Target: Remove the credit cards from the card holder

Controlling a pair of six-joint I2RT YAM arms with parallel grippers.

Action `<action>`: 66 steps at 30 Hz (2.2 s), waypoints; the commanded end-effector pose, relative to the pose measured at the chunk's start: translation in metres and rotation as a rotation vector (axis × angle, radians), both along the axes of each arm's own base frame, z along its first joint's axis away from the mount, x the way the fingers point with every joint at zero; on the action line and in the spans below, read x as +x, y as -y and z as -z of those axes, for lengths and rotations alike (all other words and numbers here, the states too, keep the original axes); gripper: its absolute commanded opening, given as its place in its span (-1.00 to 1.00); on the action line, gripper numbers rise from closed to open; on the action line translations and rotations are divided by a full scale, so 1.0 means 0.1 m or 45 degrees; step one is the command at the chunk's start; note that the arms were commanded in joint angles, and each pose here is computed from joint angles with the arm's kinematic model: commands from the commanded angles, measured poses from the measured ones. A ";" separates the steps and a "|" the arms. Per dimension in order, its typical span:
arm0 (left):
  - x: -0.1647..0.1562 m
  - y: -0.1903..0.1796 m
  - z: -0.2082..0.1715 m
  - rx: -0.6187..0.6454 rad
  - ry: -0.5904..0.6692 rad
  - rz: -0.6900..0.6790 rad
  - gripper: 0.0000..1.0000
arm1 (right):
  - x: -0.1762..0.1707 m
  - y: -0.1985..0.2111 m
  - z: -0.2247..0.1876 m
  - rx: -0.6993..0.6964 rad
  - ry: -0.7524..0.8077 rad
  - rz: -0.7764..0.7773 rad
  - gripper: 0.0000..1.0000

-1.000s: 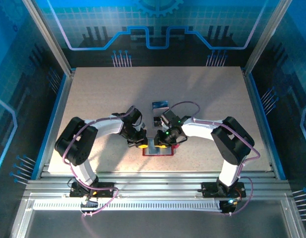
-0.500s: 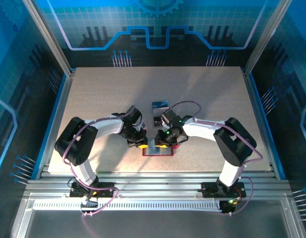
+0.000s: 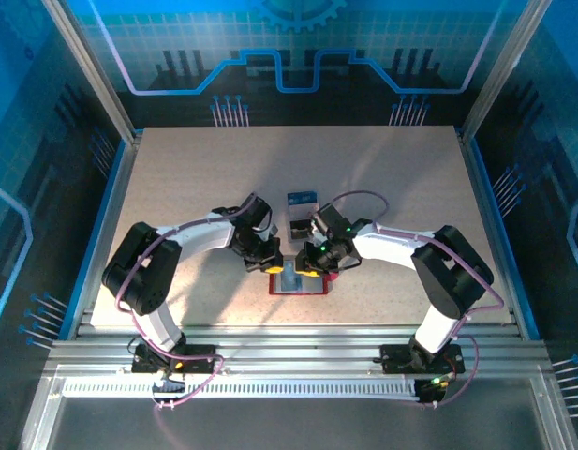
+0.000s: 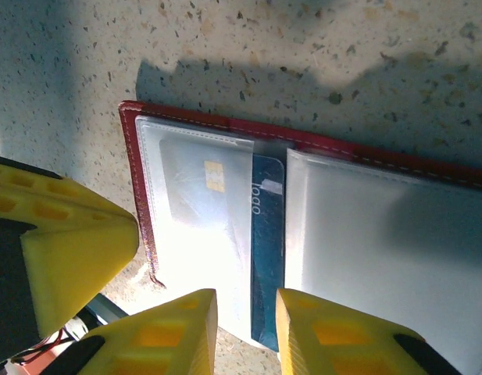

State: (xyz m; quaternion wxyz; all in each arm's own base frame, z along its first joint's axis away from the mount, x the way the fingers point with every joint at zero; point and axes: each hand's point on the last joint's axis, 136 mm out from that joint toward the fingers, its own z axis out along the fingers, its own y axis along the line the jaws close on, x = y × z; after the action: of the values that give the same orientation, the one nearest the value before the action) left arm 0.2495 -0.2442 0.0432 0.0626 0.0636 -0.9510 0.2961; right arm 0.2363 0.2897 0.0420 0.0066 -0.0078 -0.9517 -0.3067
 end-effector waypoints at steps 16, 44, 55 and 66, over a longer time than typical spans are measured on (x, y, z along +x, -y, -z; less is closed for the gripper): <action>-0.24 -0.19 0.36 0.141 -0.127 0.036 -1.00 | 0.00 -0.05 0.14 0.050 -0.057 0.001 -0.40; -0.34 -0.26 0.44 0.177 -0.159 0.040 -1.00 | -0.12 -0.01 0.35 0.215 -0.145 0.071 -0.44; -0.35 -0.28 0.45 0.184 -0.164 0.035 -1.00 | -0.09 -0.08 0.29 0.377 -0.153 0.095 -0.53; -0.36 -0.29 0.47 0.189 -0.168 0.032 -1.00 | -0.10 -0.01 0.29 0.347 -0.138 0.096 -0.79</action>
State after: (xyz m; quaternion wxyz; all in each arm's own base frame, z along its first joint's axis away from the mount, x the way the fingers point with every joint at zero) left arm 0.2381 -0.2361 0.0202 0.0874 0.0644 -0.9559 0.2727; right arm 0.2348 0.2970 0.0231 0.0279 -0.0515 -0.8922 -0.4478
